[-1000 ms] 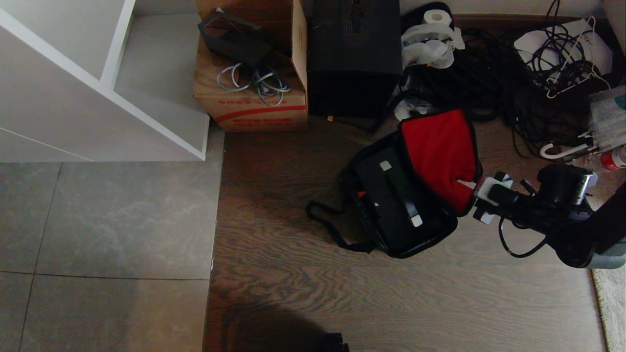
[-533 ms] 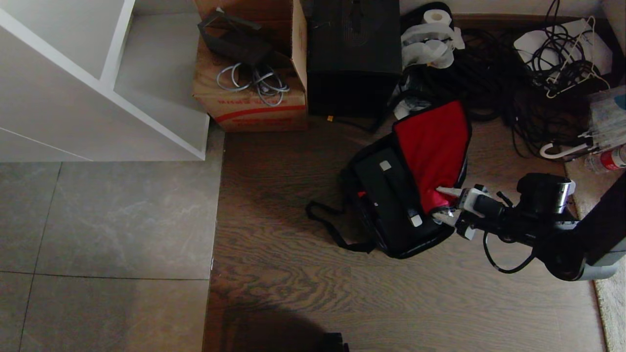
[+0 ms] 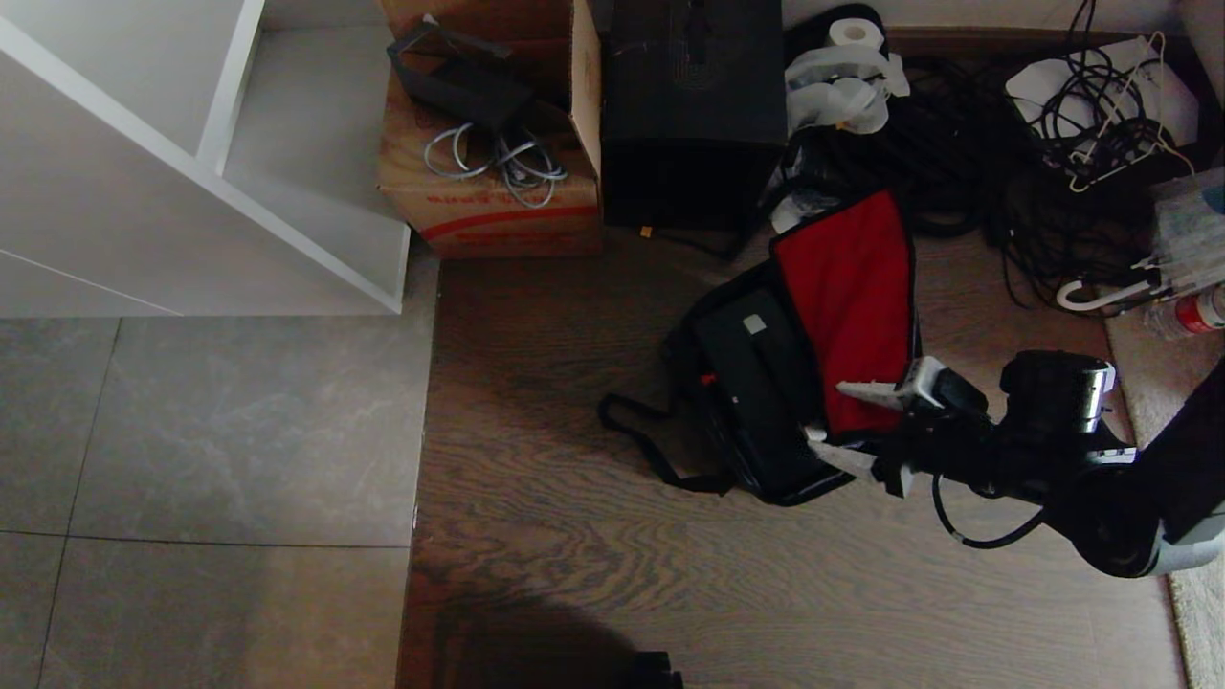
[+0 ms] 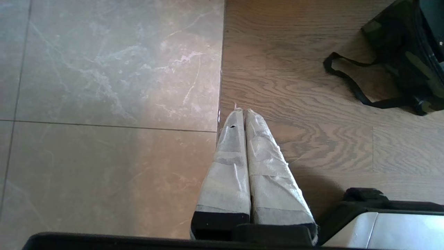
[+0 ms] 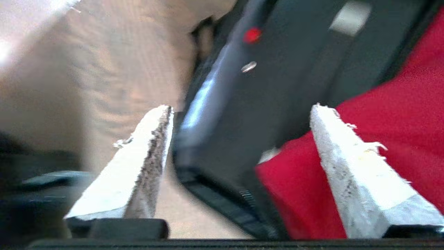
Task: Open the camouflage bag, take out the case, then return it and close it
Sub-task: Close the top of the storage box
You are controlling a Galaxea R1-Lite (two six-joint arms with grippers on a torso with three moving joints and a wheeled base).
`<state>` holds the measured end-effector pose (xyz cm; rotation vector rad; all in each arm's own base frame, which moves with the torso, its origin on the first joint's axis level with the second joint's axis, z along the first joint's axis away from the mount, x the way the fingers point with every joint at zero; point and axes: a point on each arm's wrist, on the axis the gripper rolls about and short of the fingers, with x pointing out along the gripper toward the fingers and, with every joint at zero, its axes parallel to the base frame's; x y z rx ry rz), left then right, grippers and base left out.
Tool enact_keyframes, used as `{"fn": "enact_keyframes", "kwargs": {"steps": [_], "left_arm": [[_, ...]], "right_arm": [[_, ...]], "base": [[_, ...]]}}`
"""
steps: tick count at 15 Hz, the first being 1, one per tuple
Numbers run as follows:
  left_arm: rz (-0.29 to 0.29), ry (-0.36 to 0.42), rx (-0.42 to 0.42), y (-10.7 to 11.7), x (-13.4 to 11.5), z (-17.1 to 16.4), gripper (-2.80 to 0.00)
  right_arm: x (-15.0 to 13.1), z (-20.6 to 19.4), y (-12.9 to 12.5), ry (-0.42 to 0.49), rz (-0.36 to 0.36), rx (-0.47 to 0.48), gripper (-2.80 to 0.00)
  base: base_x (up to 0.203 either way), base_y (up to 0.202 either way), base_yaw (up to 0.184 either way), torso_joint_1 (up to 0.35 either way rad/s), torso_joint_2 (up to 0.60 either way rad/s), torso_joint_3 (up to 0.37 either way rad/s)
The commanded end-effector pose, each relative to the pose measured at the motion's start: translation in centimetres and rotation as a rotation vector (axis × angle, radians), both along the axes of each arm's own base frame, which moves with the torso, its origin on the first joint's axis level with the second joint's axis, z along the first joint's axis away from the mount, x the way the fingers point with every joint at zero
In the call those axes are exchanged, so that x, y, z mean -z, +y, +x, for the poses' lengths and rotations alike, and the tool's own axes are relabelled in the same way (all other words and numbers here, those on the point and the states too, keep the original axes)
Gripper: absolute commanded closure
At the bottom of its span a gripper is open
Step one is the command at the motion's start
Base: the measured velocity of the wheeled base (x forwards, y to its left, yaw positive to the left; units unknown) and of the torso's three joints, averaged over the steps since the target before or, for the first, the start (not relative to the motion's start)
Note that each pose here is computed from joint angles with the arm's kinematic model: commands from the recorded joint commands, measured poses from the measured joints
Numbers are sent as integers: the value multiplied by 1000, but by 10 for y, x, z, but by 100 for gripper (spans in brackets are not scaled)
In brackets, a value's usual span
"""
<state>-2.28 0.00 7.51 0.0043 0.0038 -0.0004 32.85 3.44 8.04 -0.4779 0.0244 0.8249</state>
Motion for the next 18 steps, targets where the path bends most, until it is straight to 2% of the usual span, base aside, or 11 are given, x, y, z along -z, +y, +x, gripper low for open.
{"fn": "enact_keyframes", "kwargs": {"steps": [1,4,7,10,12,15,18], "left_arm": [[0,-1,0,0,0,0,0],[0,1,0,0,0,0,0],[0,1,0,0,0,0,0],[1,0,0,0,0,0,0],[0,1,0,0,0,0,0],[0,1,0,0,0,0,0],[0,1,0,0,0,0,0]], "right_arm": [[4,-6,1,108,67,16,-280],[11,-9,2,258,137,44,-280],[16,-18,11,456,231,66,-280],[-2,-26,31,587,350,54,-280],[-14,-36,40,666,404,48,-280],[-29,-42,37,700,425,69,-280],[-37,-22,-14,660,477,235,-280]], "base": [[0,0,0,0,0,0],[0,0,0,0,0,0],[0,0,0,0,0,0],[0,0,0,0,0,0],[0,0,0,0,0,0],[0,0,0,0,0,0],[0,0,0,0,0,0]]}}
